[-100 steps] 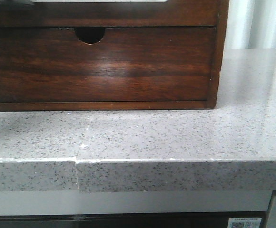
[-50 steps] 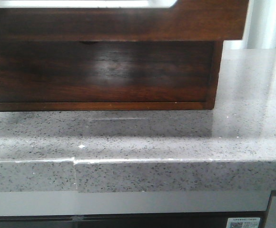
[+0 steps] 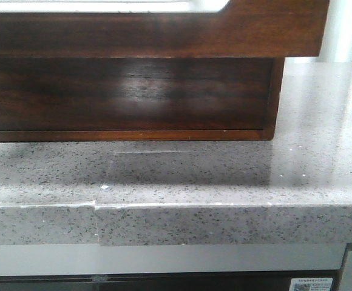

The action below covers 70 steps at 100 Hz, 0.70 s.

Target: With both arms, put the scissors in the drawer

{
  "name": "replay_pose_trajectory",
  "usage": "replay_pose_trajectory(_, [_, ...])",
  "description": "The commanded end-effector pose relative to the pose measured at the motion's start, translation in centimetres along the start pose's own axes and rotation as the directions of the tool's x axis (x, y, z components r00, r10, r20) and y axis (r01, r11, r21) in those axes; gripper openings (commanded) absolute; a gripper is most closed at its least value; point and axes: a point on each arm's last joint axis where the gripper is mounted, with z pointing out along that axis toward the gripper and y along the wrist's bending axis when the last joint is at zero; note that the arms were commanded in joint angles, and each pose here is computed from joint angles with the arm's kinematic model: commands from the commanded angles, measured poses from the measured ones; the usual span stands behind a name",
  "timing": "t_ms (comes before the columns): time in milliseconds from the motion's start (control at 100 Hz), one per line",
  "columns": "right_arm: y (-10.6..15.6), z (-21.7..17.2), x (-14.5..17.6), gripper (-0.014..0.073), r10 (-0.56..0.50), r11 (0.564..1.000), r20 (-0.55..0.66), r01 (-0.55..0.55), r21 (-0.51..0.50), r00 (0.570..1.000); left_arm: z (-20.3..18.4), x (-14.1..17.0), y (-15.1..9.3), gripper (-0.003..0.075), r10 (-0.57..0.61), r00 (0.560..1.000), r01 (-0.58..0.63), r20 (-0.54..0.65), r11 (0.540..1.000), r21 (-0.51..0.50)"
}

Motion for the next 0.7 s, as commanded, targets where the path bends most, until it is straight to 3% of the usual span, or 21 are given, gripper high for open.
replay_pose_trajectory(0, [-0.2, -0.3, -1.6, 0.0514, -0.013, 1.000, 0.092, 0.012, 0.011, 0.996, -0.2, -0.1, -1.6, 0.0243, 0.170, 0.985, -0.168, -0.021, 0.983, 0.070])
replay_pose_trajectory(160, [-0.2, -0.3, -1.6, 0.0514, -0.013, 1.000, 0.092, 0.012, 0.011, 0.996, -0.2, 0.1, -1.1, 0.0349, 0.216, 0.975, -0.215, -0.056, 0.976, 0.019])
replay_pose_trajectory(420, [-0.2, -0.3, -1.6, 0.0514, -0.013, 1.000, 0.092, 0.012, 0.011, 0.996, -0.2, 0.2, -0.7, 0.0351, 0.320, 0.939, -0.329, -0.130, 0.943, -0.058])
replay_pose_trajectory(690, [-0.2, -0.3, -1.4, 0.0514, -0.021, 1.000, 0.072, 0.019, 0.017, 0.997, -0.9, 0.0, -1.2, 0.0350, 0.442, 0.850, -0.495, -0.287, 0.857, -0.145])
